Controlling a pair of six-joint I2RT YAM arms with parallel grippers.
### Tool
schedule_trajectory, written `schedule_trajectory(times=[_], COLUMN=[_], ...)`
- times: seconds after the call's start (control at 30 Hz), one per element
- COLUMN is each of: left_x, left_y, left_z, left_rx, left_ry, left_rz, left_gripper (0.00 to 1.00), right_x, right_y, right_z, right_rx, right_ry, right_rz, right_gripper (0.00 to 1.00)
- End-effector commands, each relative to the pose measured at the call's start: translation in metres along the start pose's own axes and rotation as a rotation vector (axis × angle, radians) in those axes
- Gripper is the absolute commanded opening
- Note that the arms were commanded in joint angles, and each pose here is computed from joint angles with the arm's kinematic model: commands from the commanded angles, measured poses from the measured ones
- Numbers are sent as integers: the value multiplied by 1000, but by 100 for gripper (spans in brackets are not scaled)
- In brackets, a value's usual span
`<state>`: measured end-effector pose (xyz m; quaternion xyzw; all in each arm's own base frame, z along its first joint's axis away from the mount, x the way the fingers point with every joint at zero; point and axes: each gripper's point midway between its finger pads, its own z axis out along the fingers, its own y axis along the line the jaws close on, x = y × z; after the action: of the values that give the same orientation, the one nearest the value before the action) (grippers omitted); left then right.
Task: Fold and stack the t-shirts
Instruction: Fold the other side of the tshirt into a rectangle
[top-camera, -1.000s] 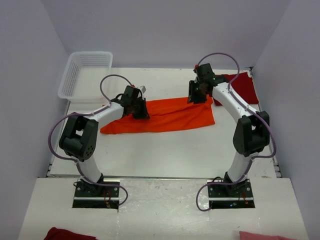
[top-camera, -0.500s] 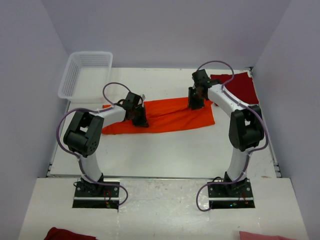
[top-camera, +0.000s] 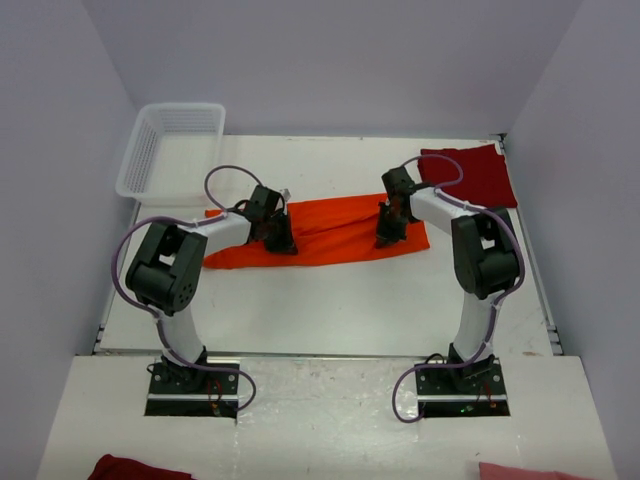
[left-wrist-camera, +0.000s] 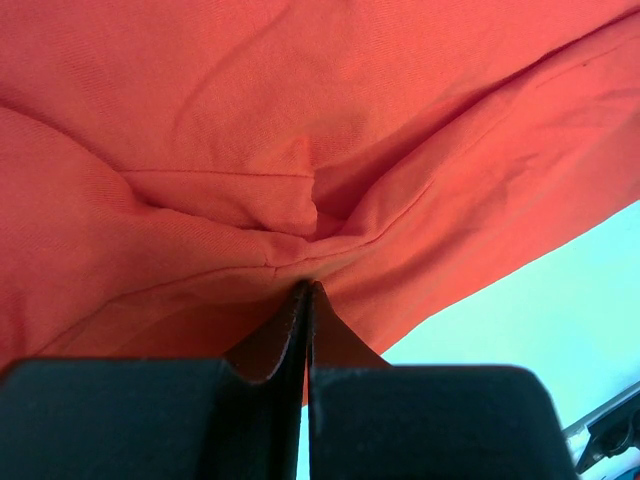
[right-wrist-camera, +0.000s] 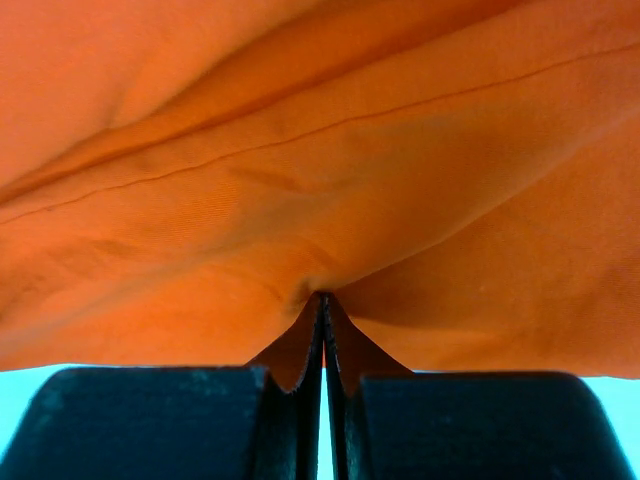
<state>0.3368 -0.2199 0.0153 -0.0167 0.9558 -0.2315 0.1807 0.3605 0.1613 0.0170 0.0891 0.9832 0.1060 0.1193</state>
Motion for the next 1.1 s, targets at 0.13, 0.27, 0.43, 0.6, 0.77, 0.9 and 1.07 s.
schedule_trajectory(times=[0.13,0.27,0.43,0.6,0.77,0.9,1.07], left_x=[26,33,46,60,76,87,95], left_y=[17,21,26,32,36,40,37], left_z=[2,-2,-13,-27,-38,-42,-49], left_rx=[-44,-53,-56,-64,-58,-57,-44], left_ry=[38,39,38,24,24,25,15], left_rz=[0,2,-5,-14,-16,-15,-14], left_gripper=[0,0,0,0,0,0,0], right_x=[11,29,40,54,75,93,117], right_y=[0,-6,-12,-19,-25,-26,-33], right_z=[9,11,6,-4,-15,-20,-23], right_rx=[-8,12,16,22,19,2,10], right_ry=[-10,-7,-33,-49,-71,-70,-65], right_rz=[40,50,82,99,118,146,158], right_gripper=[0,0,0,0,0,0,0])
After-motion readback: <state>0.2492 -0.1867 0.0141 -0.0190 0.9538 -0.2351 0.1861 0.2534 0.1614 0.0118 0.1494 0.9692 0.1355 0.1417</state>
